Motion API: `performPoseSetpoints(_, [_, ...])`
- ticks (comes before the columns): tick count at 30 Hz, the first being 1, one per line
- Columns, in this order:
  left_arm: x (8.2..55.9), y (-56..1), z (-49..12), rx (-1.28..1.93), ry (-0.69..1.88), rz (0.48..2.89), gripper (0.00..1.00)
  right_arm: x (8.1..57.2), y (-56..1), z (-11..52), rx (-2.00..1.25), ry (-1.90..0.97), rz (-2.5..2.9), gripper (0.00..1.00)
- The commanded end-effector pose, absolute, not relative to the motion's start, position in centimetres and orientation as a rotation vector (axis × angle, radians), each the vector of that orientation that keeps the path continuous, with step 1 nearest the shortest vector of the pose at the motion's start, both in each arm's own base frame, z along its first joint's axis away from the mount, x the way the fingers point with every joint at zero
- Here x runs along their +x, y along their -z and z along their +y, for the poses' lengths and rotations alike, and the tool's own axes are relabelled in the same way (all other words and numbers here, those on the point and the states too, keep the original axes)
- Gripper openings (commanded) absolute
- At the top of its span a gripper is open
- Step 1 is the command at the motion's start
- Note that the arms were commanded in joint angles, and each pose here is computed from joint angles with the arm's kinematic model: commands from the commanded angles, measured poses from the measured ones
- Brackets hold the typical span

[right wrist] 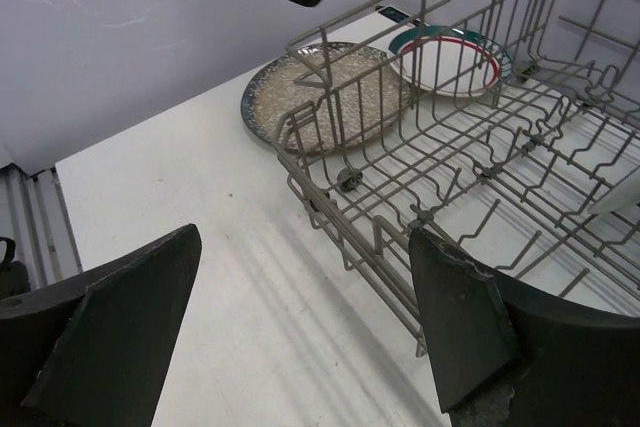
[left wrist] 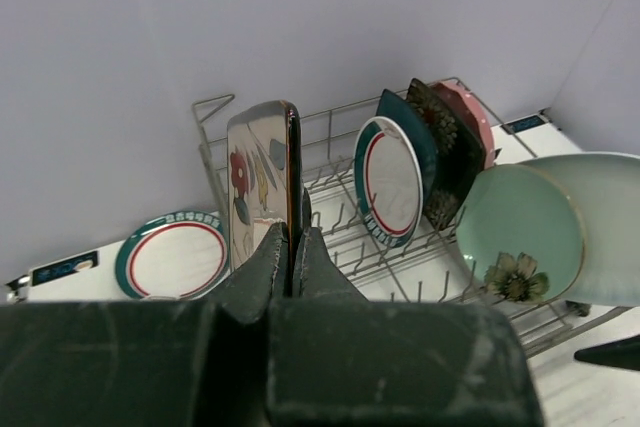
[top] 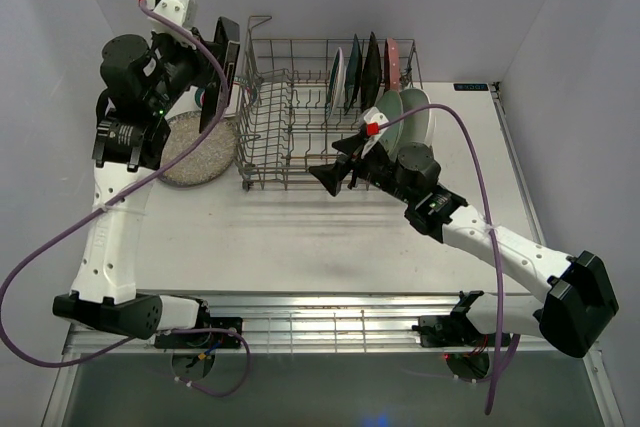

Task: Load the plates into the dish rack
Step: Insert the plate into the dish rack.

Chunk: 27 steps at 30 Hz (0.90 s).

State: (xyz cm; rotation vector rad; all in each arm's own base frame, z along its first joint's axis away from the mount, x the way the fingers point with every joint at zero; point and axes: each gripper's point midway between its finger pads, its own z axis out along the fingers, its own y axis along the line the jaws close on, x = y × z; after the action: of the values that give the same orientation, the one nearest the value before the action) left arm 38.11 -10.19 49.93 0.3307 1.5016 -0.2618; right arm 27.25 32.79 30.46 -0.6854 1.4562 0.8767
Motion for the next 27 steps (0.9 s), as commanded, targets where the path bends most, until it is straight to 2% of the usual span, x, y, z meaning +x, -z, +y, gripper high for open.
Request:
performPoseSetpoints(1, [35.2, -60.2, -10.9, 0.309, 0.339, 1.176, 0.0, 25.6, -32.8, 33.7, -0.738, -0.963, 1.32, 0.9])
performPoseSetpoints(15, [37.7, -61.0, -14.1, 0.276, 0.522, 1.193, 0.0, 26.0, -33.4, 34.3, -0.63, -0.825, 1.182, 0.9])
performPoseSetpoints(23, [37.0, -63.2, -15.3, 0.284, 0.523, 1.122, 0.0, 26.0, -33.6, 34.8, -0.616, -0.83, 1.145, 0.9])
performPoseSetpoints(27, [37.1, -62.5, -16.6, 0.283, 0.555, 1.138, 0.0, 26.1, -33.6, 34.8, -0.594, -0.777, 1.109, 0.9])
